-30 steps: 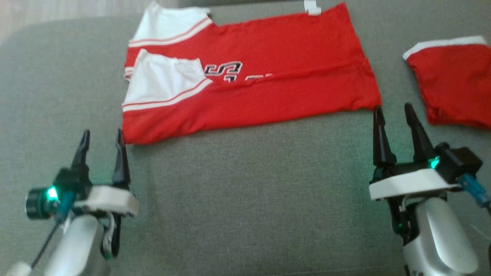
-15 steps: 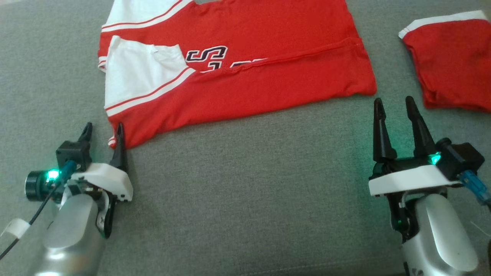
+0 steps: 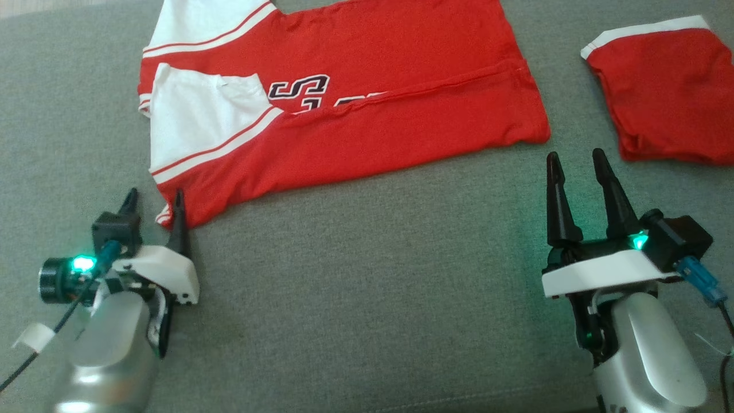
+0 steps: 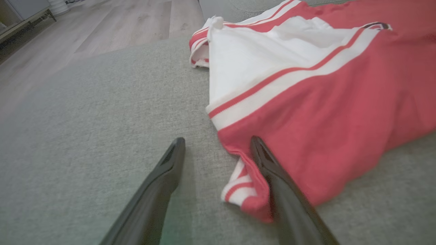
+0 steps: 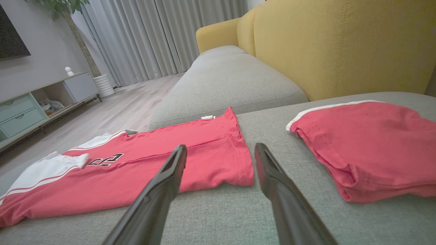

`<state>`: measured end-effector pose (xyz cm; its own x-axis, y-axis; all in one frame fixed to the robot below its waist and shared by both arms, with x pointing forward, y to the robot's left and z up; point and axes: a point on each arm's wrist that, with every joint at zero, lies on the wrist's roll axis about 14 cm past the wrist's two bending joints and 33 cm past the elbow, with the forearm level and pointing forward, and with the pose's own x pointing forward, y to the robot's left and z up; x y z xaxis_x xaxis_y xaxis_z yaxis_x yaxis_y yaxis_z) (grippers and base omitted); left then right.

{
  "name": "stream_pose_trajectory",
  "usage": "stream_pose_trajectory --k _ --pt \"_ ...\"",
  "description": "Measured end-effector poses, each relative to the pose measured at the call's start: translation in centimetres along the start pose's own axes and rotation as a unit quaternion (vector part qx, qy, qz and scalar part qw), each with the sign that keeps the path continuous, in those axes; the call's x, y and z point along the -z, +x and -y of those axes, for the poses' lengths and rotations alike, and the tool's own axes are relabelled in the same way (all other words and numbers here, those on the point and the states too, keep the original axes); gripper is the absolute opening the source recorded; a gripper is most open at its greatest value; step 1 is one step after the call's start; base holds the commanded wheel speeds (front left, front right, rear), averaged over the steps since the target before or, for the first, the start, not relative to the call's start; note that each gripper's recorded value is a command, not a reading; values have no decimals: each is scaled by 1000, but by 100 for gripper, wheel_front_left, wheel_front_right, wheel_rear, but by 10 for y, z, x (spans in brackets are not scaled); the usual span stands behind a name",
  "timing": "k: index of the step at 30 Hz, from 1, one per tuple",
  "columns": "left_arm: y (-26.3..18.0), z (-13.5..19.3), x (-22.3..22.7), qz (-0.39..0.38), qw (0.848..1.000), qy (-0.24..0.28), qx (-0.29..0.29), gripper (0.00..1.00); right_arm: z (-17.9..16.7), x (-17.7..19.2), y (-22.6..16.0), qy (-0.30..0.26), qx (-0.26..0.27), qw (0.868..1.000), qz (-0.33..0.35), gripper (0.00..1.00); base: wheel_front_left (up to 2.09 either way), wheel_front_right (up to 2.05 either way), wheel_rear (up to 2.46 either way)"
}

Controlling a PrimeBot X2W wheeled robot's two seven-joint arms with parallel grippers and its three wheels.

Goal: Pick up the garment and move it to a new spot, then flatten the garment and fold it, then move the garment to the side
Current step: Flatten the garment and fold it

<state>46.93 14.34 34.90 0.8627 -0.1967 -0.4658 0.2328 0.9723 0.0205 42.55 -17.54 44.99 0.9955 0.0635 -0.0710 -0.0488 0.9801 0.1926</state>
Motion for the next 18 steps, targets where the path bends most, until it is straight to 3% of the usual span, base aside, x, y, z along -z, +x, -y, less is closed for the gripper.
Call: stream_pose_trajectory --k 14,15,16,17,18 --pt "-5 22 -5 10 1000 4 28 100 0 -3 -5 11 3 1000 2 100 0 0 0" --pt "-5 23 -3 4 999 -5 32 96 0 -3 -5 12 3 1000 2 100 0 0 0" --pt "-4 24 -1 -3 999 -7 35 70 1 -3 -5 13 4 1000 2 100 0 0 0" --pt "-4 26 1 -7 999 -8 41 12 1 -2 -5 13 5 1000 2 100 0 0 0" --pt "-3 29 1 -10 999 -11 49 0 2 -2 -6 13 6 1000 0 100 0 0 0"
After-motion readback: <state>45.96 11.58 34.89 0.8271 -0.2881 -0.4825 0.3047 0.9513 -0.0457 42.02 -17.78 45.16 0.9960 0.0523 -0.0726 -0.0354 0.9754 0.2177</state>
